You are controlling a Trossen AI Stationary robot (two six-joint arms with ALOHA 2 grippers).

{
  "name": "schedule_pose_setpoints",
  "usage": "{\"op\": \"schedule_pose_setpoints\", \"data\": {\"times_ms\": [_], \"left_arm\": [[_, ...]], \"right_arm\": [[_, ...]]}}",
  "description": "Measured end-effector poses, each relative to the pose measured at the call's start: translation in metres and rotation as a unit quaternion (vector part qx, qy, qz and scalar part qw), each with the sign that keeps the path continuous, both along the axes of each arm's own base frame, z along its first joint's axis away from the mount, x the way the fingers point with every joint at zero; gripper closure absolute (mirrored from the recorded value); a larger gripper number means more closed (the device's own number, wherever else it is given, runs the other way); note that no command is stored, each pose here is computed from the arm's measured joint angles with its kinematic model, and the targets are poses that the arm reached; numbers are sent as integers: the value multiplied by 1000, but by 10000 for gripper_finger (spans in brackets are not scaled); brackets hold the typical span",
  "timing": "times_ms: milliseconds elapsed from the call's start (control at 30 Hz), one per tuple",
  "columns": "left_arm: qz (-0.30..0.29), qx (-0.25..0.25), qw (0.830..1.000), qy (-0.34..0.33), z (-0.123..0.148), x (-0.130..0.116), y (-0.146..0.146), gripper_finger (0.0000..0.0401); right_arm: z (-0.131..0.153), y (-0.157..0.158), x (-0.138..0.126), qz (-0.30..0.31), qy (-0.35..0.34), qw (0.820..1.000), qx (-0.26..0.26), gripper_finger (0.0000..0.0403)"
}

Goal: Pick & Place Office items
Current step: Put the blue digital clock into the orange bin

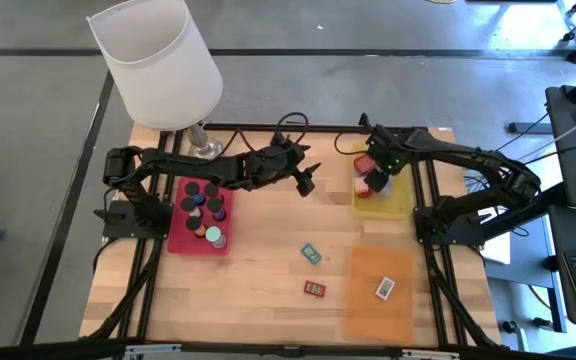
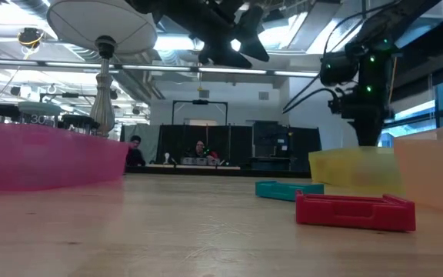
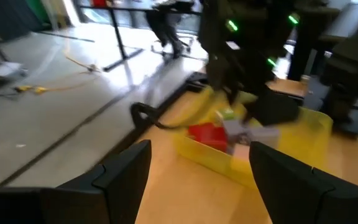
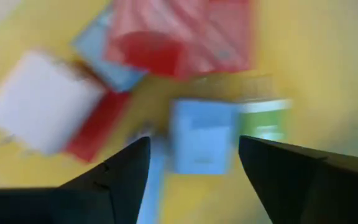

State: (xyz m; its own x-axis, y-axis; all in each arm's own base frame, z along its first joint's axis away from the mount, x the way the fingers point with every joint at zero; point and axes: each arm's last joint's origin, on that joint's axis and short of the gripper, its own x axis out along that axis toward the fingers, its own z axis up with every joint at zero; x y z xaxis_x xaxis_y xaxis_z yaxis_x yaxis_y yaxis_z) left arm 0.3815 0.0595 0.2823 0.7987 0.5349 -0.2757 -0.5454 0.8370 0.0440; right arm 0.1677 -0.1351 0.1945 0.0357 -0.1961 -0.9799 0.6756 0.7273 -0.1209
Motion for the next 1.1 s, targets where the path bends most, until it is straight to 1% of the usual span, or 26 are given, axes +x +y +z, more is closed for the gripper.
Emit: {"op": "schedule_pose_setpoints", "data": {"times_ms": [67, 133, 233, 333, 400, 433, 533, 633, 767, 900, 1000, 1100], "left_arm": [[-21, -12, 1000, 7, -2, 0, -1, 134], [-51, -35, 998, 24, -6, -1, -3, 134], [-125, -72, 987, 76, -16, -3, -8, 132], [-217, -107, 961, 132, -29, -6, -16, 132], [-278, -122, 939, 160, -36, -7, -24, 132], [-307, -122, 929, 167, -39, -6, -29, 132], [-383, -91, 901, 182, -48, -1, -44, 133], [-429, -42, 879, 206, -62, 4, -56, 135], [-459, 9, 857, 232, -79, 10, -66, 136], [-481, 27, 838, 255, -99, 15, -73, 136], [-495, 41, 826, 266, -116, 20, -77, 136], [-506, 63, 821, 258, -130, 27, -80, 136]], "right_arm": [[12, -4, 1, 2, 27, 999, -35, 145], [28, -8, 3, 13, 48, 997, -64, 141], [57, -12, 7, 26, 53, 994, -89, 140], [85, -15, 11, 32, 35, 994, -99, 140], [103, -15, 12, 33, 18, 994, -98, 140], [111, -14, 12, 35, 8, 995, -96, 140], [132, -10, 10, 41, -30, 994, -95, 140], [146, -3, 3, 46, -67, 992, -100, 140], [159, 8, -10, 49, -99, 988, -108, 140], [168, 17, -21, 46, -125, 985, -112, 140], [172, 24, -29, 41, -142, 983, -107, 140], [175, 30, -35, 37, -150, 983, -99, 140]]}}
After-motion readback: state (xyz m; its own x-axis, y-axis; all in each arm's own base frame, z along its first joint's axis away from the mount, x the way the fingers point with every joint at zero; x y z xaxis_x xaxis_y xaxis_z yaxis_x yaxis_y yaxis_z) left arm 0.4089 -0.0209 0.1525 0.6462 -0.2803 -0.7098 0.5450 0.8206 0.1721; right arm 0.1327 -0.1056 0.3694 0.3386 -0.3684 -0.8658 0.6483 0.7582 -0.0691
